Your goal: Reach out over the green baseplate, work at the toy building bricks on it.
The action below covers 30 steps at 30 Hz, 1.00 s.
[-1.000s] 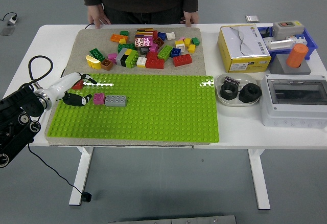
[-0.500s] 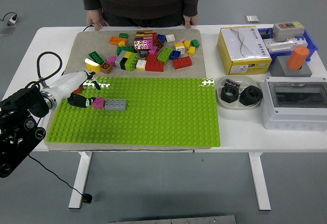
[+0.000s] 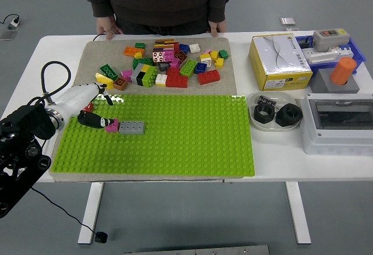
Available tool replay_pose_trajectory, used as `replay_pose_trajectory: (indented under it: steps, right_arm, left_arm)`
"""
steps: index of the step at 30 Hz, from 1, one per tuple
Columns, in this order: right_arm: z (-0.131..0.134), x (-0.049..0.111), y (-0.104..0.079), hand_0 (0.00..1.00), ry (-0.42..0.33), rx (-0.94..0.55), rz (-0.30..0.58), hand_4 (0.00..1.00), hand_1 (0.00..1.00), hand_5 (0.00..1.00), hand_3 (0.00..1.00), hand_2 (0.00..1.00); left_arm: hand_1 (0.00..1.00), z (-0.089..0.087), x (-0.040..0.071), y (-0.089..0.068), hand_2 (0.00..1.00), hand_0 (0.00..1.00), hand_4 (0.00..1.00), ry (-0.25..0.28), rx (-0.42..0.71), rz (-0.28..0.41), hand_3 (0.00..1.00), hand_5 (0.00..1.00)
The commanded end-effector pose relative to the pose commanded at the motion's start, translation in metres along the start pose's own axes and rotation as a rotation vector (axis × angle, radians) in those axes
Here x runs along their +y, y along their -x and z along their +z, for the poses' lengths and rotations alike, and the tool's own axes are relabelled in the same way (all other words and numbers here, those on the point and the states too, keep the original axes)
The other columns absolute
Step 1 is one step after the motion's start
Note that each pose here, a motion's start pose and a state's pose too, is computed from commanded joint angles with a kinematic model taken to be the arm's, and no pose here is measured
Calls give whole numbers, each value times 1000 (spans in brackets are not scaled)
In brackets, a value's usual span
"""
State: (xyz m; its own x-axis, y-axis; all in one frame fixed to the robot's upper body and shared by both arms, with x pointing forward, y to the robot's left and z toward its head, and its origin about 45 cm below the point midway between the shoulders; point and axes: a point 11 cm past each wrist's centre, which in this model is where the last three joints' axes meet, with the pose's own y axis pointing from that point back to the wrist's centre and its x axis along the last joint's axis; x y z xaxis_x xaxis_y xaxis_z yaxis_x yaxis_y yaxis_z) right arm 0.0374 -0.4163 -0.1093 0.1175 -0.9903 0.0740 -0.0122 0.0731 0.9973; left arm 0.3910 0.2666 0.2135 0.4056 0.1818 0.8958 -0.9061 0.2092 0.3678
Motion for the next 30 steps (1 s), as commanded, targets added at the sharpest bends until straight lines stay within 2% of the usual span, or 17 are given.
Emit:
replay_pose_trajectory:
  steps: [1, 2, 7, 8, 10, 20, 30]
  right_arm:
    - [0, 0, 0, 579, 0, -1, 0, 530, 646, 998, 762, 706]
    - [0, 0, 0, 579, 1, -2, 1, 529, 646, 998, 763, 705]
    - [1, 0, -2, 579, 1, -7, 3, 529, 646, 998, 763, 705]
    - [1, 0, -2, 579, 1, -7, 3, 529, 646, 998, 761, 704]
    - [1, 0, -2, 579, 2, -7, 3, 529, 646, 998, 761, 704]
    - [7, -1, 5, 579, 19, -3, -8, 532, 646, 998, 763, 704]
    - [7, -2, 6, 581, 19, -4, -11, 530, 646, 998, 763, 705]
  left_arm:
    - [984, 1, 2, 0, 996, 985, 856, 4, 3, -1, 594, 552]
    - [983, 4, 5, 1, 990, 992, 791, 12, 8, 0, 621, 998]
    - [983, 10, 15, 3, 990, 992, 791, 17, 41, 1, 621, 998]
    - [984, 12, 17, 5, 991, 997, 742, 14, 49, 0, 626, 998]
    - [984, 15, 18, 9, 991, 997, 742, 12, 69, -1, 626, 998]
    - [982, 6, 10, 35, 979, 998, 731, -23, 136, 19, 626, 998]
    - [980, -8, 8, 38, 972, 998, 732, -60, 128, 39, 623, 998]
